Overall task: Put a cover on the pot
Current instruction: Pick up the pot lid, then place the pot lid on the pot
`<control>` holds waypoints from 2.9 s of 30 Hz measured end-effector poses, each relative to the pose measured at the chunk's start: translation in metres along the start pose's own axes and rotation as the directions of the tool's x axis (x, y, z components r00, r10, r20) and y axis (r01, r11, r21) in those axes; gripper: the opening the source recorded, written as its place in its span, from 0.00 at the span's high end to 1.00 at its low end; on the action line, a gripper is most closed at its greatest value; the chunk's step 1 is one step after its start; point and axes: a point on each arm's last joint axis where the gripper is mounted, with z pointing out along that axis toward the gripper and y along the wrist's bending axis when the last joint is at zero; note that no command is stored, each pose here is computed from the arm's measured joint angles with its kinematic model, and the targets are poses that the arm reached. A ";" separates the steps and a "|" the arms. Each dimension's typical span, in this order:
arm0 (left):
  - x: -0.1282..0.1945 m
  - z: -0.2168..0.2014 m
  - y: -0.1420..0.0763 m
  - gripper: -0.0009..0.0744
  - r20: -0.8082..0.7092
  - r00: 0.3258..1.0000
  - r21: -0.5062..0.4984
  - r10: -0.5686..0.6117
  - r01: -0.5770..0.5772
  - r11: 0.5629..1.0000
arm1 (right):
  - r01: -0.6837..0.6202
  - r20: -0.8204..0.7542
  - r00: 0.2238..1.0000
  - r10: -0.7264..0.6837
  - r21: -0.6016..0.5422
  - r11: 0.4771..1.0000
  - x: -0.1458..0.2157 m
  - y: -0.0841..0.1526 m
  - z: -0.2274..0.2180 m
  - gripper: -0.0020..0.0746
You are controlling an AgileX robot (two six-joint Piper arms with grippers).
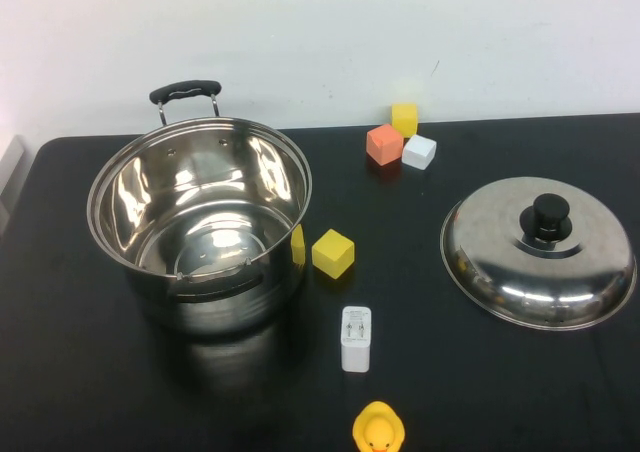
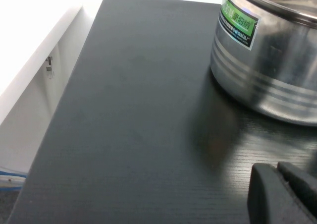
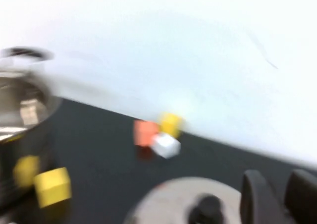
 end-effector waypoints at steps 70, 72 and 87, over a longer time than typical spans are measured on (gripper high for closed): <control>0.000 0.000 0.000 0.99 0.000 1.000 0.000 0.000 0.000 1.000 | 0.086 0.221 0.975 -0.016 -0.312 0.946 0.001 0.016 0.182 0.51; 0.000 0.000 0.000 0.99 0.000 1.000 0.000 0.000 0.000 1.000 | 0.118 0.211 0.977 -0.036 -0.389 0.914 -0.019 0.032 0.185 0.51; 0.000 0.000 0.000 0.99 0.000 1.000 0.000 0.000 0.000 1.000 | 0.222 0.253 0.965 -0.065 -0.666 0.712 -0.046 0.188 0.289 0.51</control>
